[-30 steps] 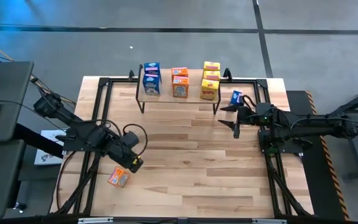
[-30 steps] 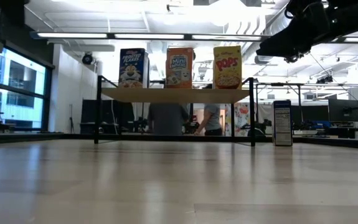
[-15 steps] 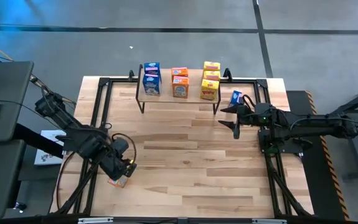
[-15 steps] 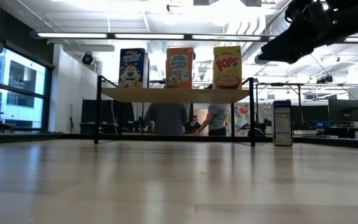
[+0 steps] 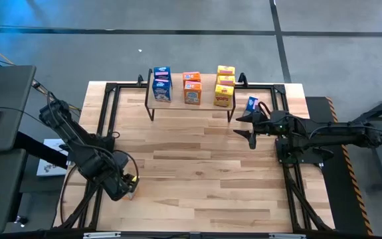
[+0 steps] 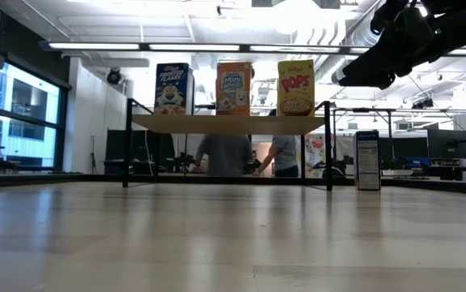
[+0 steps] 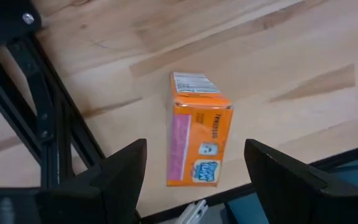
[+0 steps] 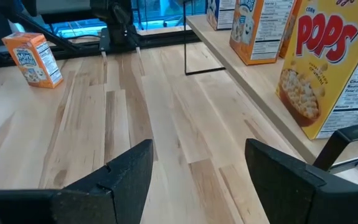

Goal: Stack cereal on shelf
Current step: Put the orange cereal box aligned with the other orange cereal boxes on the shelf

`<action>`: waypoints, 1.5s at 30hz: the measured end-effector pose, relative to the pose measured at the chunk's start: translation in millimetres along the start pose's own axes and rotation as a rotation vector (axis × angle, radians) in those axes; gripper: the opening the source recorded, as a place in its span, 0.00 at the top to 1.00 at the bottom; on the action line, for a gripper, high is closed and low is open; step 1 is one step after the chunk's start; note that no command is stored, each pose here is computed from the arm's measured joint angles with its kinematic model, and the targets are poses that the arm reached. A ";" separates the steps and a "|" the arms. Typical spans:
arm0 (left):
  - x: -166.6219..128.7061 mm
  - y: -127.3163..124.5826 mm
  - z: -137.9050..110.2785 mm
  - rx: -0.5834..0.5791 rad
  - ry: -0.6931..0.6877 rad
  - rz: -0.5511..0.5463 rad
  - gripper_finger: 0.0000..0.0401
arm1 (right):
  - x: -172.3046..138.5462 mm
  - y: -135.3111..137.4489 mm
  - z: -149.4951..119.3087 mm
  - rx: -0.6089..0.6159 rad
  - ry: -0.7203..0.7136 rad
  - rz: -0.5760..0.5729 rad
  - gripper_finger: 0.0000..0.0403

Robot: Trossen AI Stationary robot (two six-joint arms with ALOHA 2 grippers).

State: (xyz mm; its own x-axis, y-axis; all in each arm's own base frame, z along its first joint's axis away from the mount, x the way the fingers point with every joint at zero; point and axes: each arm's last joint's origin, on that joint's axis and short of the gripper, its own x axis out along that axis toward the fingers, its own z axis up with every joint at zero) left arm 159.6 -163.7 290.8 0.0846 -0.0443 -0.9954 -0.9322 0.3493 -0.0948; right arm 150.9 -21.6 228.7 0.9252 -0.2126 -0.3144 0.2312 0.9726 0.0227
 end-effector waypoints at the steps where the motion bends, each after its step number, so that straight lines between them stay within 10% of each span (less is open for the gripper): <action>1: 1.3 -0.8 -0.3 0.002 -0.003 0.007 0.35 | 0.0 0.0 0.0 0.000 0.000 0.000 0.38; 45: 51.5 -25.6 -12.4 0.056 0.053 0.190 0.38 | -0.2 0.4 5.9 -0.055 -0.061 0.004 0.38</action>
State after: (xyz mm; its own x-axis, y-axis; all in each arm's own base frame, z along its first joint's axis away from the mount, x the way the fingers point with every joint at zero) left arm 183.5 -186.5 242.1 -0.1112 -0.0214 -0.9936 -0.9086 0.4072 0.0929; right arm 152.6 -21.7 234.4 0.9432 -0.2121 -0.2555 0.2118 0.9769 -0.0288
